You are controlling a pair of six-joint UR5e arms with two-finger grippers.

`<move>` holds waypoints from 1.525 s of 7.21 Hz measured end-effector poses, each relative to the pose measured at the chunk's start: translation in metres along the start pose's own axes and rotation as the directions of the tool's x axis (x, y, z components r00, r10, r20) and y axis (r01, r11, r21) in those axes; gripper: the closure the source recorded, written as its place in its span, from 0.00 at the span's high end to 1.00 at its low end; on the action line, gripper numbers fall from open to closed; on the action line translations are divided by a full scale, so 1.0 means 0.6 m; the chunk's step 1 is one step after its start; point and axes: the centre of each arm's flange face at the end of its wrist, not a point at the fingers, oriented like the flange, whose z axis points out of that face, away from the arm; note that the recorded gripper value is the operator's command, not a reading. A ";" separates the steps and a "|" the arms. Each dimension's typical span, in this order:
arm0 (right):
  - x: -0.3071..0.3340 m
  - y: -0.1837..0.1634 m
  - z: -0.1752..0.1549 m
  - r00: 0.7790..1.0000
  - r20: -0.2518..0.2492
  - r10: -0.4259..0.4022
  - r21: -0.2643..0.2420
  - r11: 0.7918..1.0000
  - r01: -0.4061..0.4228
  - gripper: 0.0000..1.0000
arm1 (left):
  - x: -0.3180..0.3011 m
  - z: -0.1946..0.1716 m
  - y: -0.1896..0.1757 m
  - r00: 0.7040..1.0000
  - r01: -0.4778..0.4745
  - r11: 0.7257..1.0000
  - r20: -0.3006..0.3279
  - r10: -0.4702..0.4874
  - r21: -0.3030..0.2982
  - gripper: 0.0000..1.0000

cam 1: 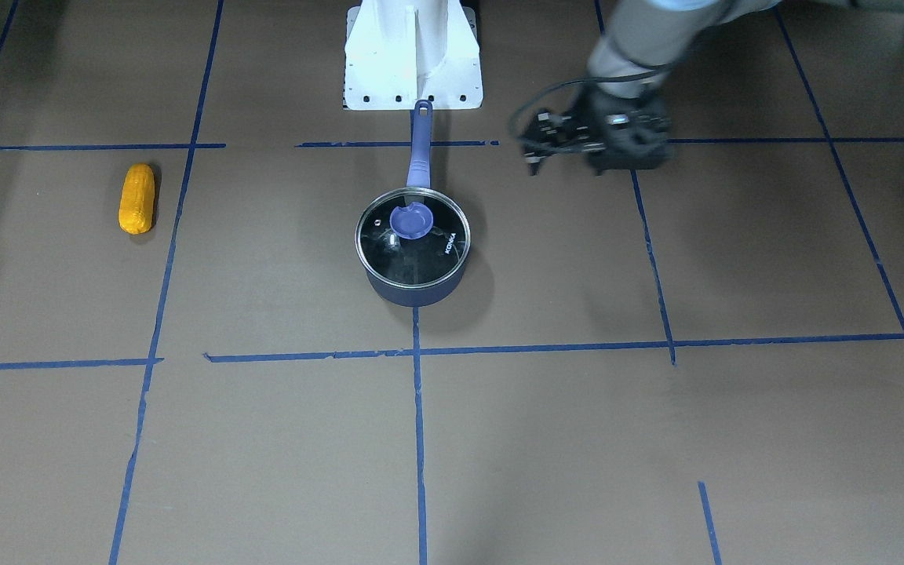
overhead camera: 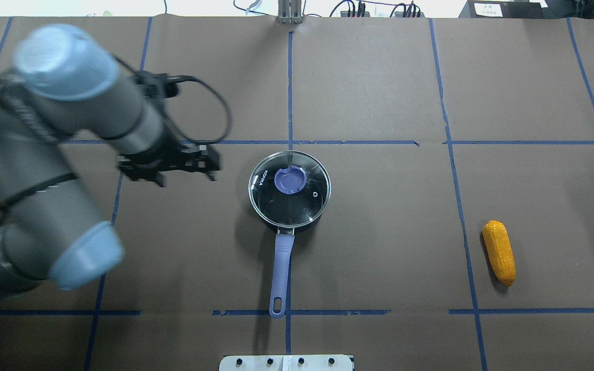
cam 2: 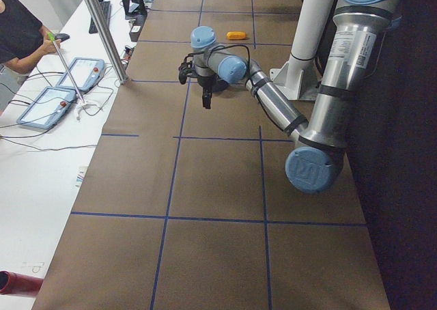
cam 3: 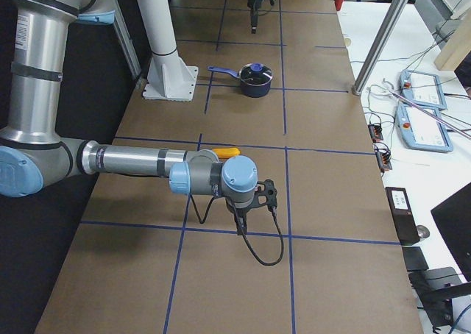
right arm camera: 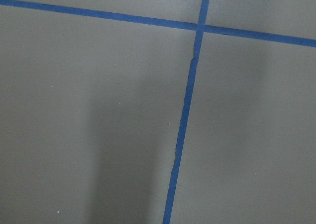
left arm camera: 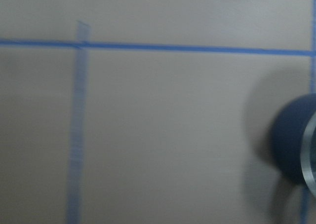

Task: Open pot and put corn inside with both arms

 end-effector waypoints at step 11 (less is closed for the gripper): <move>0.005 0.001 0.015 1.000 0.009 0.008 -0.019 1.000 -0.008 1.00 | 0.260 0.148 -0.009 0.977 0.165 0.984 0.126 -0.173 0.069 0.07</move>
